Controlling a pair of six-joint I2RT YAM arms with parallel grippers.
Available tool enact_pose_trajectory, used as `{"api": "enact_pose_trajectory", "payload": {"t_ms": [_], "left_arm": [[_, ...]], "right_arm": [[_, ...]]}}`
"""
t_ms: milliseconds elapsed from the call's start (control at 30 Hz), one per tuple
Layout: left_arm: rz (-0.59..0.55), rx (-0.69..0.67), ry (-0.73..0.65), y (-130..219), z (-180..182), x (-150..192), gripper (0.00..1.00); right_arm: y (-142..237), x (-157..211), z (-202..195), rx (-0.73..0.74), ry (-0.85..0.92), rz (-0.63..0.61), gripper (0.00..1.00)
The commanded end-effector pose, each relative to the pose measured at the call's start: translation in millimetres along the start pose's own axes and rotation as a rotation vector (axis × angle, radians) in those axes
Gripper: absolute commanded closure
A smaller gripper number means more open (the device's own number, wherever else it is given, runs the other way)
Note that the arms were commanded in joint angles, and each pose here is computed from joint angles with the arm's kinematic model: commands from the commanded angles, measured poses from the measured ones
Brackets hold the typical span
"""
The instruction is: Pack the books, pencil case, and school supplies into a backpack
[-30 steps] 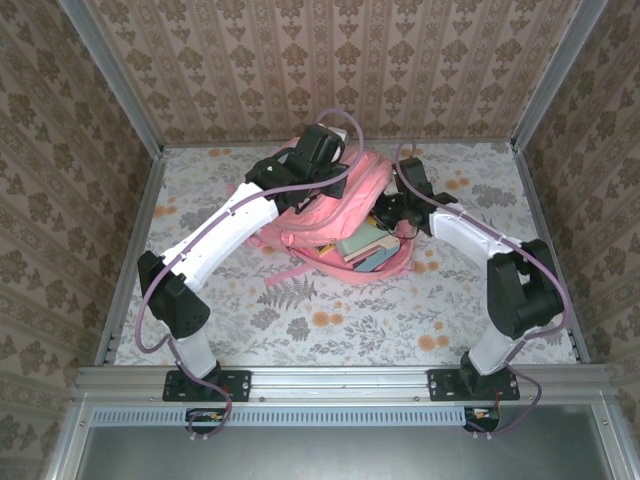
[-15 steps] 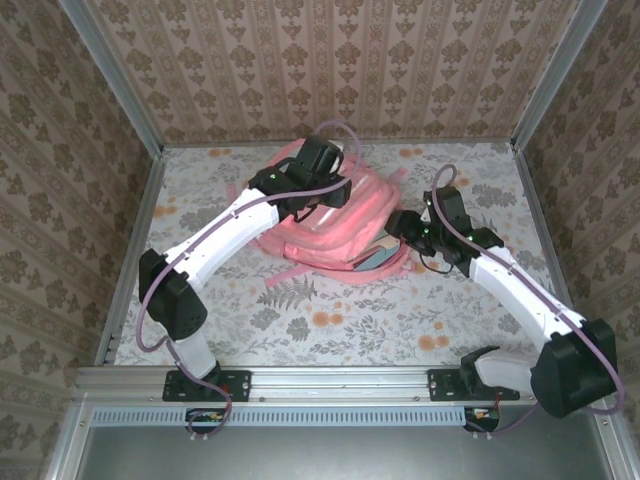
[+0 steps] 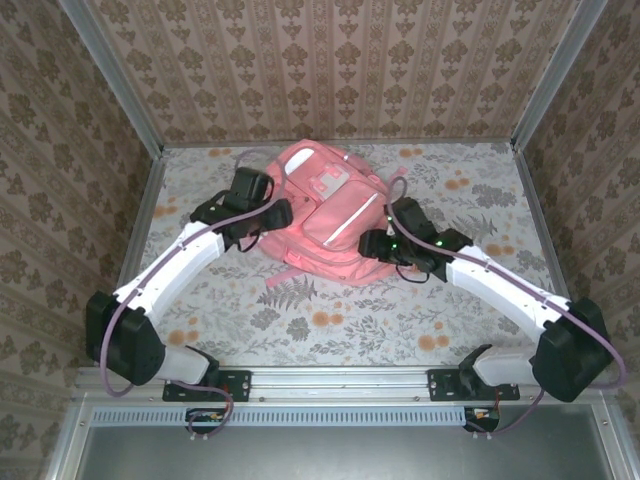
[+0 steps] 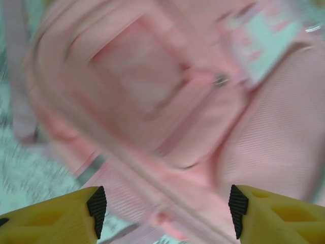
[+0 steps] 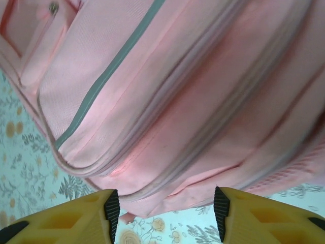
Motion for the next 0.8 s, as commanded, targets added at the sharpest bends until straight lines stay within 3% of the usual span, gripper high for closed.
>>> {"api": "enact_pose_trajectory", "payload": {"t_ms": [0, 200, 467, 567, 633, 767], "left_arm": [[0.064, 0.001, 0.173, -18, 32, 17, 0.29], [0.122, -0.014, 0.289, -48, 58, 39, 0.32], [0.150, 0.045, 0.362, -87, 56, 43, 0.32], [0.152, 0.060, 0.391, -100, 55, 44, 0.37], [0.151, 0.071, 0.411, -108, 54, 44, 0.49], [0.133, 0.060, 0.419, -107, 51, 41, 0.94]], "right_arm": [[-7, 7, 24, -0.014, 0.111, 0.022, 0.47], [-29, 32, 56, -0.036, 0.263, 0.103, 0.50], [-64, 59, 81, -0.016, 0.413, 0.199, 0.51], [-76, 60, 80, 0.018, 0.432, 0.214, 0.51], [-82, 60, 78, 0.056, 0.455, 0.216, 0.52], [-91, 47, 64, 0.165, 0.483, 0.187, 0.55]]}}
Point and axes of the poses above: each hand's point on the last joint's axis, 136 mm out from that joint toward the fingers, its own y axis back along the fingers, its own z axis along the line the jaws close on, x = y × z, the point moved 7 cm from there along y, back along the fingers, and after that the axes turned 4 degrees about -y, right-handed, at the moved point
